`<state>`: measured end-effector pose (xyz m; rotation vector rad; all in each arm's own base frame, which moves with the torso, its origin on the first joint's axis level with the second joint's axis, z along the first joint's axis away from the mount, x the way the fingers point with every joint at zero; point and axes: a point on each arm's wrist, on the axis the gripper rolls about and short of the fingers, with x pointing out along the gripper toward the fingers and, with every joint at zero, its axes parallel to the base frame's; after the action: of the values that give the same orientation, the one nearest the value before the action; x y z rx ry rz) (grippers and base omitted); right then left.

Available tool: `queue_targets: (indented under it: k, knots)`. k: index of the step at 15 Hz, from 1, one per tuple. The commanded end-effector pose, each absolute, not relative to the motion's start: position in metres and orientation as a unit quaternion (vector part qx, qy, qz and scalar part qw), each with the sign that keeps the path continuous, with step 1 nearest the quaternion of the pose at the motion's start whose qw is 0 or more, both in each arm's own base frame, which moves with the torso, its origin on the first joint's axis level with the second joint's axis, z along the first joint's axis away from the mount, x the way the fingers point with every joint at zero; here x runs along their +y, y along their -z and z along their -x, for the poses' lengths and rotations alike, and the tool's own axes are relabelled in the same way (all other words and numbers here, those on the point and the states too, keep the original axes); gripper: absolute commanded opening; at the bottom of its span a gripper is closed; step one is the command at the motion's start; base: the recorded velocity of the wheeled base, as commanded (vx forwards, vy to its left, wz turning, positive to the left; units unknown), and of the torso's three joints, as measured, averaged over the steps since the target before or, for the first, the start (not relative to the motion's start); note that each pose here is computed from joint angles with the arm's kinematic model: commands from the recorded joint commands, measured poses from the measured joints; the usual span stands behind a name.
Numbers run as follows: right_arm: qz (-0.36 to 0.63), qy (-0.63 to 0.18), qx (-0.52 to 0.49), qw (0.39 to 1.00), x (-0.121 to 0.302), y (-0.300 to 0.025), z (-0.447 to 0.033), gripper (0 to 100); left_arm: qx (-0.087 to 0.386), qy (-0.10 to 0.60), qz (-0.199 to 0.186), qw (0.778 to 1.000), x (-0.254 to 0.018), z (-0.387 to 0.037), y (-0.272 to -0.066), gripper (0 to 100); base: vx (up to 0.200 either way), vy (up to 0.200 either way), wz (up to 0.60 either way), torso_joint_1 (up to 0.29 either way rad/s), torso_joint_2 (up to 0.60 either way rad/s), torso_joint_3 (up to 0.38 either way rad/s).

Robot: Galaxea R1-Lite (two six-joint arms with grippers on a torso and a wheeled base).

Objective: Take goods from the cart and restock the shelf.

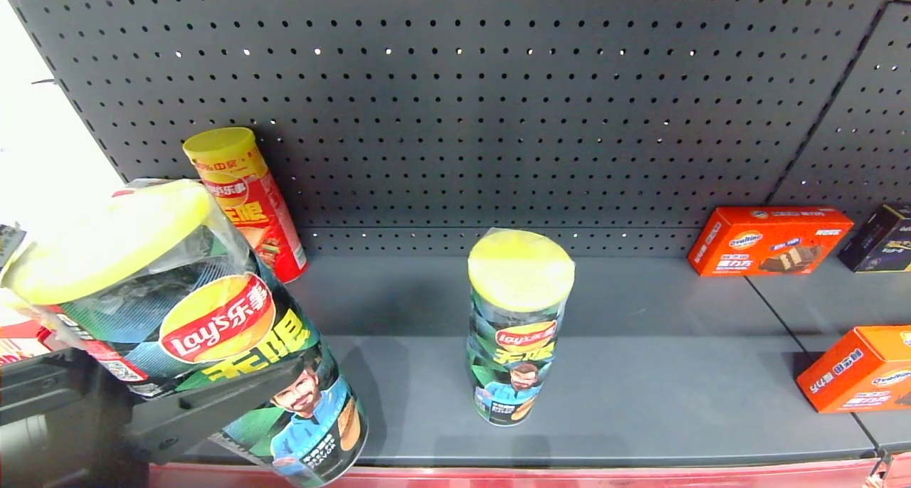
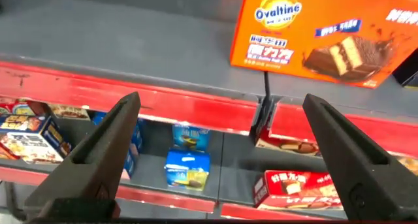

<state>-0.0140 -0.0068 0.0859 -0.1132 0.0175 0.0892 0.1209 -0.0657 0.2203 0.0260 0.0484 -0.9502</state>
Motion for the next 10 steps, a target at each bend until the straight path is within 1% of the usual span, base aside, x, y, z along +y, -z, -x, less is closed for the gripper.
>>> queue_targets:
  k: [1, 5, 8, 10]
  knots:
    - [0.052, -0.044, 0.014, 0.998, -0.0067, -0.0848, 0.0134, 100, 0.022, 0.458, -0.012, 0.889, -0.0658, -0.1211, -0.2207, 0, 0.000, 0.000, 0.00, 0.000, 0.00, 0.000]
    - [0.050, -0.051, 0.013, 0.997, -0.0064, -0.0848, 0.0134, 100, 0.023, 0.459, -0.012, 0.888, -0.0660, -0.1210, -0.2202, 0, 0.000, 0.000, 0.00, 0.000, 0.00, 0.000]
    - [0.038, -0.032, 0.015, 0.999, -0.0073, -0.0847, 0.0133, 100, 0.026, 0.459, -0.012, 0.888, -0.0657, -0.1204, -0.2187, 0, 0.000, 0.000, 0.00, 0.000, 0.00, 0.000]
    - [0.038, -0.034, 0.015, 0.999, -0.0072, -0.0847, 0.0133, 100, 0.026, 0.459, -0.012, 0.888, -0.0656, -0.1201, -0.2185, 0, 0.000, 0.000, 0.00, 0.000, 0.00, 0.000]
